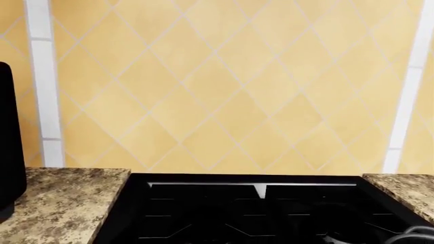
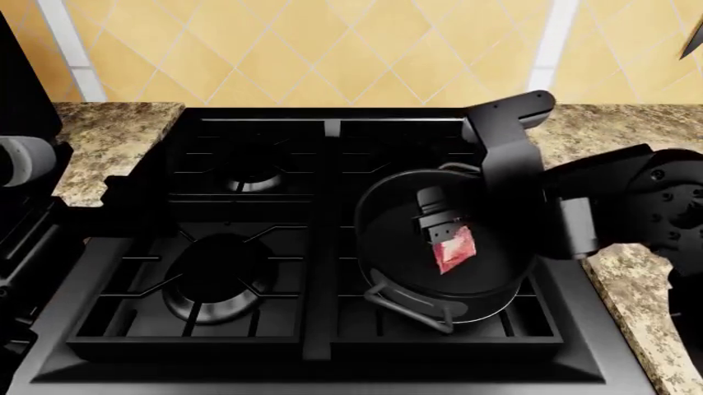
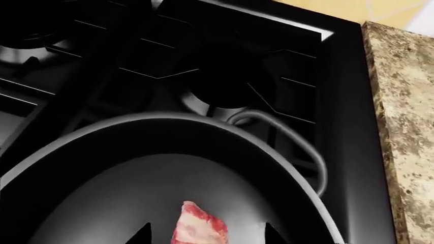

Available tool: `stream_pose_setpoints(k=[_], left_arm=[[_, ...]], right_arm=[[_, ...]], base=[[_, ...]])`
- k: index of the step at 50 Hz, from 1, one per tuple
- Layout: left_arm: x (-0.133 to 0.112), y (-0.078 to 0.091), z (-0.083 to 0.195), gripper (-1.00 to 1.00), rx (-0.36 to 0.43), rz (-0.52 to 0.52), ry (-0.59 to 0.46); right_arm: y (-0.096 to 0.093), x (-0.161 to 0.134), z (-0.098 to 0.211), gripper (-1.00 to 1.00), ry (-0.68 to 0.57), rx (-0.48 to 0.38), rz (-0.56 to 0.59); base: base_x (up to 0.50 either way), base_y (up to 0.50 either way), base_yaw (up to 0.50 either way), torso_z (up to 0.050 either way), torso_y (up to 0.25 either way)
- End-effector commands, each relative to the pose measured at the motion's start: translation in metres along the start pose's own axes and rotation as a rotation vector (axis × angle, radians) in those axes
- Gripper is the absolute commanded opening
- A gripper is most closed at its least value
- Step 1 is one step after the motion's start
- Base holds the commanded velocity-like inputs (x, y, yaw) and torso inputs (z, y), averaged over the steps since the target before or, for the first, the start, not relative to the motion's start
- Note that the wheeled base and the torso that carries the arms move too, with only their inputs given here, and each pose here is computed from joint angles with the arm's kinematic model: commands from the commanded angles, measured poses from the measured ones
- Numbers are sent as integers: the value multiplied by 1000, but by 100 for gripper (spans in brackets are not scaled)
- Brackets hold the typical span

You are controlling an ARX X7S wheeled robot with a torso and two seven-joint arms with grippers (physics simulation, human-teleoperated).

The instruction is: Frozen meat rests on a plate on the counter. Retrieve the meat and place it in a pot on a burner. Then turn the burner on.

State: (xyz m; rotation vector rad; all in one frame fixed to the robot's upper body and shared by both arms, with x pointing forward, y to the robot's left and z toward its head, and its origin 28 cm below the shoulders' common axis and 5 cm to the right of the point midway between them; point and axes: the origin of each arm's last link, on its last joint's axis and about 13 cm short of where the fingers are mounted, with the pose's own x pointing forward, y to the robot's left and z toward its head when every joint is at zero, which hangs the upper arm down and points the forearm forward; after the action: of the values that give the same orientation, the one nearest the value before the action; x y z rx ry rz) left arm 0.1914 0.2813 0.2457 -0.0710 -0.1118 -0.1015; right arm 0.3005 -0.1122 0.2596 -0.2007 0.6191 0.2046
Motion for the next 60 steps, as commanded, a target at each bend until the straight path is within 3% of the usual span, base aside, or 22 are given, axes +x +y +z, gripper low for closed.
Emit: stream_pose_setpoints(k=[1, 16, 20, 28, 38, 50, 60], left_arm=[[0, 0, 1, 100, 3, -1, -1], [-1, -2, 5, 100, 10, -6, -8], [0, -3, 7, 100, 14, -11, -12], [3, -7, 10, 100, 31, -28, -15], [1, -9, 13, 100, 46, -39, -22], [-2, -10, 15, 100, 50, -44, -26], [-4, -10, 16, 100, 48, -46, -28]], right_arm=[[-3, 0, 3, 100, -11, -27, -25], [-4, -8, 6, 100, -60, -45, -45], [-3, -21, 10, 100, -156, -46, -60], [0, -53, 8, 100, -370, 54, -106], [-5, -70, 6, 100, -535, 124, -188], [-2, -83, 1, 100, -601, 134, -194], [1, -86, 1, 100, -613, 123, -207]], base=[[0, 0, 0, 0, 0], [0, 0, 0, 0, 0], [0, 0, 0, 0, 0], [0, 0, 0, 0, 0], [0, 0, 0, 0, 0], [-20, 0, 0, 0, 0], [-484, 94, 0, 0, 1]])
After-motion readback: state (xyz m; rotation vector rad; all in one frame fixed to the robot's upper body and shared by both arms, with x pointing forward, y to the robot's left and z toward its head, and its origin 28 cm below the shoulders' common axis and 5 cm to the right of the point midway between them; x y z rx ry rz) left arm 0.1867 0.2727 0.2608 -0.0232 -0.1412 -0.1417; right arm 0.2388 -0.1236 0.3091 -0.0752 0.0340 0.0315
